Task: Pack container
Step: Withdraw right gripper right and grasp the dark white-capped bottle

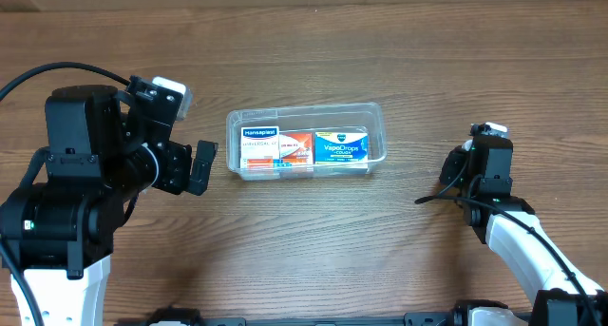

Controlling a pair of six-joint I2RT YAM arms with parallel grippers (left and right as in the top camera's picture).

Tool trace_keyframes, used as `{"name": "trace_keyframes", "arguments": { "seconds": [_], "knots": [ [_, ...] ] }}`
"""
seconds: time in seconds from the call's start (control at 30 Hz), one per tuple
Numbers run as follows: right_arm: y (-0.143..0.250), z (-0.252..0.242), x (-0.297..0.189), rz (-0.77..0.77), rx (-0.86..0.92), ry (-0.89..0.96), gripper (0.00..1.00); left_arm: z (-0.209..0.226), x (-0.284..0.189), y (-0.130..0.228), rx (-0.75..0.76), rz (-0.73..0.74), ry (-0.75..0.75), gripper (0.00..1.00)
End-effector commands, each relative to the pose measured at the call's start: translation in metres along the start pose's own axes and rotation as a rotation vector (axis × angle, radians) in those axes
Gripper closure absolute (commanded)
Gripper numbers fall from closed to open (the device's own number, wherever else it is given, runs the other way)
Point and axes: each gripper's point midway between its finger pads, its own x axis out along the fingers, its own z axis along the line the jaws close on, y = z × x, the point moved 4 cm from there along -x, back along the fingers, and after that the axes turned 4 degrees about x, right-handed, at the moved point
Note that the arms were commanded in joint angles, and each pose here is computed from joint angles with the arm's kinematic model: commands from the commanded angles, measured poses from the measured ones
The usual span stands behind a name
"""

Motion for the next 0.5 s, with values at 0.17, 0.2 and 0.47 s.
{"name": "trace_keyframes", "arguments": {
  "seconds": [0.17,0.2,0.47],
  "knots": [
    [-0.008,0.002,0.000,-0.033,0.006,-0.014,0.88,0.000,-0.002,-0.002,0.013,-0.011,0.005,0.00],
    [-0.011,0.003,-0.001,-0.040,0.010,-0.017,0.90,0.000,-0.002,-0.002,0.013,-0.011,0.005,0.00],
    [-0.076,0.041,-0.048,-0.187,0.018,-0.250,0.96,0.000,-0.002,-0.002,0.013,-0.011,0.005,0.00]
  ]
}}
